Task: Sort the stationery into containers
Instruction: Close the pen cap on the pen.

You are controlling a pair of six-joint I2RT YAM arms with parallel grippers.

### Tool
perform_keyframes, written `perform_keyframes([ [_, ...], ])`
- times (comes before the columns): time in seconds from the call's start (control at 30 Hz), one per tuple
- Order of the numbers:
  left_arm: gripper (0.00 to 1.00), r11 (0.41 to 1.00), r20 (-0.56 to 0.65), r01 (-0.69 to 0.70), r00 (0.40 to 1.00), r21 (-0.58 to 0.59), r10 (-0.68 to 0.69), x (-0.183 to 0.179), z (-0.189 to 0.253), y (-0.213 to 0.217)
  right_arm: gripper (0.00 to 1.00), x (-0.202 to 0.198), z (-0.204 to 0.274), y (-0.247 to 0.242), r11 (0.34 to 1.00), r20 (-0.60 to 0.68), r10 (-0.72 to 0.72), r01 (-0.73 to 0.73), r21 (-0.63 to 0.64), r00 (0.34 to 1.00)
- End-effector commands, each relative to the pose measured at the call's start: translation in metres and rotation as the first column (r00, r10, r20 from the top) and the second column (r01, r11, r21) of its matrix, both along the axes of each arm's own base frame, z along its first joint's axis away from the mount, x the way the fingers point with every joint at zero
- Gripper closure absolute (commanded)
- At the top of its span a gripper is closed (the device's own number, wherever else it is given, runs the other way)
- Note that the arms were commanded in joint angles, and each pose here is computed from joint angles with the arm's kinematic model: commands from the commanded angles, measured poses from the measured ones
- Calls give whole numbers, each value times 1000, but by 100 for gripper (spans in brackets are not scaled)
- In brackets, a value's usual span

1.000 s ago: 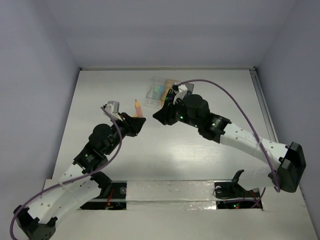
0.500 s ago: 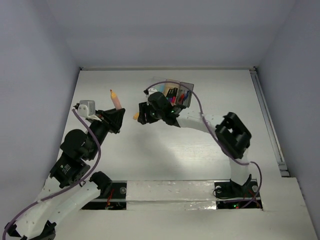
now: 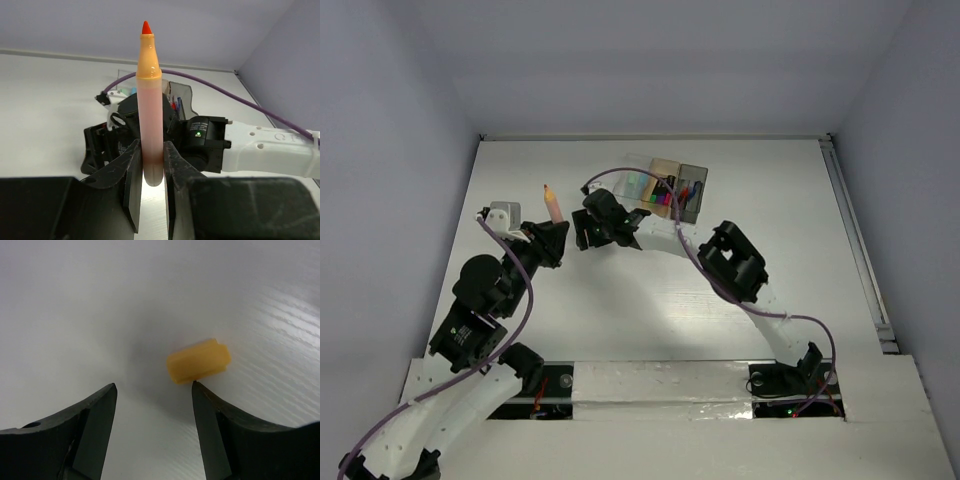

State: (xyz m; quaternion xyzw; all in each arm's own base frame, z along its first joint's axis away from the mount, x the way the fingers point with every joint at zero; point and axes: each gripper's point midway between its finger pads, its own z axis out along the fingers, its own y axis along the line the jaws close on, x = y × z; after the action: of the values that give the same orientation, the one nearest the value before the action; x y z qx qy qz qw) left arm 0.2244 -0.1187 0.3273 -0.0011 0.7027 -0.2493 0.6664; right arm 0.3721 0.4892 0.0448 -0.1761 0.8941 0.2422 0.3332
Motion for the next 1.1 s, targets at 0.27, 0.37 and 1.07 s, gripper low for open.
perform_keyframes([
  [0.27, 100, 998, 70, 66, 995, -3, -65, 4, 13, -4, 35, 26, -27, -5, 975, 108, -39, 62, -212, 993],
  [0.37, 100, 997, 69, 80, 994, -2, -79, 6, 12, -5, 35, 31, -26, -7, 968, 122, -57, 85, -235, 991],
  [1.07, 100, 995, 60, 96, 993, 3, -96, 9, 9, -7, 71, 56, -46, 8, 966, 219, -27, 81, -245, 975],
])
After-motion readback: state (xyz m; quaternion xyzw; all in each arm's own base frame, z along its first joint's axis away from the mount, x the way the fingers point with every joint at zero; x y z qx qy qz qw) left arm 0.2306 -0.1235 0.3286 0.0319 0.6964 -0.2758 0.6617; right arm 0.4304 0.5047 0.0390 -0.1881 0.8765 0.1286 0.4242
